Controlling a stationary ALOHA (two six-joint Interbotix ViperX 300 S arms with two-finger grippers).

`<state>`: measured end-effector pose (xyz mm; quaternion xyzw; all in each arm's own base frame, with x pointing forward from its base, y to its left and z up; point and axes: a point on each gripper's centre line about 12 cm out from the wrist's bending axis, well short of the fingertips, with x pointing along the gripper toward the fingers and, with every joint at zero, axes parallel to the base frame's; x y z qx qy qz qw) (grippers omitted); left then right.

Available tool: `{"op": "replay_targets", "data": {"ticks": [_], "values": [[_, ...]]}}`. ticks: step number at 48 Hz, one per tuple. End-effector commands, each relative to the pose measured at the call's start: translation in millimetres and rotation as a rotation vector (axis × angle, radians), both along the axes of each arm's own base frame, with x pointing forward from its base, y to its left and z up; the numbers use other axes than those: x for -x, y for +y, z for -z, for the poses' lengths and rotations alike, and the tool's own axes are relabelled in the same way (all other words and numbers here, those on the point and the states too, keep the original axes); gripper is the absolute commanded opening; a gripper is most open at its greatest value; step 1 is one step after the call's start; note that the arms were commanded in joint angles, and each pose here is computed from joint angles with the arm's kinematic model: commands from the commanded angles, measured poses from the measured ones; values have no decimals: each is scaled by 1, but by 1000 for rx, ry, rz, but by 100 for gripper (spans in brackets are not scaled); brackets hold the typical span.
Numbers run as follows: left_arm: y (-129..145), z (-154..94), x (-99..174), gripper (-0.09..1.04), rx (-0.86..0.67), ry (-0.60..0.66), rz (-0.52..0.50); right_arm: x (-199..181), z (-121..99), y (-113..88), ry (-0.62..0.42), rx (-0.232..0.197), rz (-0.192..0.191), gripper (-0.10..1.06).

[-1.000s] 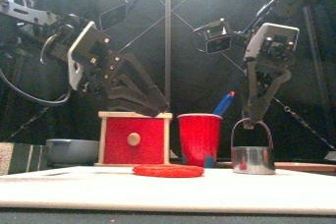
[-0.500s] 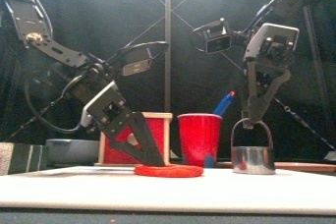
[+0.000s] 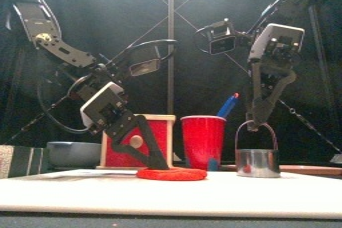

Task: Get the cutter from the drawer then cut the dough then place the extra dough in the bowl
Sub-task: Place the extra dough in the bowl

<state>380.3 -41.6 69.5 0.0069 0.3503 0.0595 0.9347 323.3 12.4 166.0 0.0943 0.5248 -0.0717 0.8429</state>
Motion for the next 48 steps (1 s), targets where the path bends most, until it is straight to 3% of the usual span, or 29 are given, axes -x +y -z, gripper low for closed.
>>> {"op": "replay_targets", "data": {"ticks": [1, 12, 19, 33, 48], "values": [[-2, -6, -2, 61, 9, -14, 4, -2, -12, 1, -43, -7, 2, 83], [-2, -12, -3, 58, 5, -33, 7, -2, -12, 1, -41, -9, 3, 83], [-1, -33, -5, 58, -5, -100, 11, -2, -12, 1, -41, -9, 3, 83], [10, -111, 19, 58, -33, -331, 10, -3, -14, 0, -52, -20, 22, 83], [75, -195, 64, 59, -112, -604, -156, -4, -13, -2, -69, -10, 15, 83]]}}
